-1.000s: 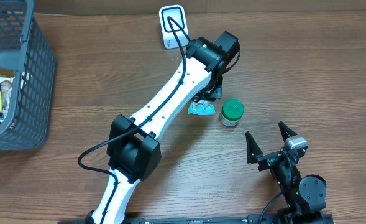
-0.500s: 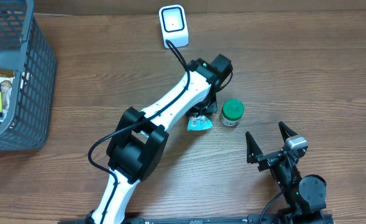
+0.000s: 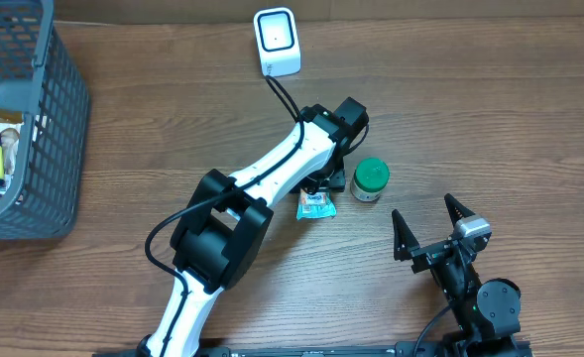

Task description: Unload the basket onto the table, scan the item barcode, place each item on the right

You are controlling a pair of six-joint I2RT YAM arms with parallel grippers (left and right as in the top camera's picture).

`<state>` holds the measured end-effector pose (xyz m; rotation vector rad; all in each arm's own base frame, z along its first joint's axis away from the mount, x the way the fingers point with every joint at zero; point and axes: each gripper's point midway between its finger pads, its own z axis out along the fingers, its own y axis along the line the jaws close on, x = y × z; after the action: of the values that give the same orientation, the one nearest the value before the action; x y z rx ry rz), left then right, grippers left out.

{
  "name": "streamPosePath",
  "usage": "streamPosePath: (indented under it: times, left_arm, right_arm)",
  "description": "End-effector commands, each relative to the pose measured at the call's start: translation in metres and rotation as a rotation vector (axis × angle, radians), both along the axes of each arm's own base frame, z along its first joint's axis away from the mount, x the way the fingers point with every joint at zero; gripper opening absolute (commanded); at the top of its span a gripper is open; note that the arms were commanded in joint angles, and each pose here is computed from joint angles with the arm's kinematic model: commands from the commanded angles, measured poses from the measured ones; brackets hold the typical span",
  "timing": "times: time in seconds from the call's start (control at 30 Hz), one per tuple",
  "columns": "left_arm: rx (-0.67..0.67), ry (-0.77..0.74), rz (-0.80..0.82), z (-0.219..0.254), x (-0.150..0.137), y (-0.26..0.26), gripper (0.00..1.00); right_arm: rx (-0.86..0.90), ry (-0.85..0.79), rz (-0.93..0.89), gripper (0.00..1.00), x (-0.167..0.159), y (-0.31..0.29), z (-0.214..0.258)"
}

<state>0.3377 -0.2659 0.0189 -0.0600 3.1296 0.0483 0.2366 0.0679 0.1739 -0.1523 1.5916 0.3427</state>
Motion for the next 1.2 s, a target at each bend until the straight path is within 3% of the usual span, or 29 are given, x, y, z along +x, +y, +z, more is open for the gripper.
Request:
streamPosePath:
  times: [0.0, 0.13, 0.33, 0.47, 1.17]
  left_arm:
    - [-0.095, -0.007, -0.054, 0.026, 0.01, -0.009, 0.7]
    - [-0.15, 0.008, -0.08, 0.044, 0.017, -0.01, 0.72]
    - [-0.13, 0.035, -0.099, 0.054, 0.015, 0.001, 0.71]
    - [-0.111, 0.071, -0.114, 0.053, 0.007, 0.006, 0.56]
    - [-0.101, 0.075, -0.145, 0.05, -0.002, -0.002, 0.54]
  right_arm:
    - [0.004, -0.002, -0.002, 1.0, 0.0, 0.0, -0.002]
    - [0.004, -0.002, -0.002, 1.0, 0.0, 0.0, -0.002]
    - [0.004, -0.002, -0.002, 1.0, 0.0, 0.0, -0.002]
    - [0.004, -0.002, -0.002, 1.0, 0.0, 0.0, -0.002]
    - [0.004, -0.002, -0.002, 1.0, 0.0, 0.0, -0.002]
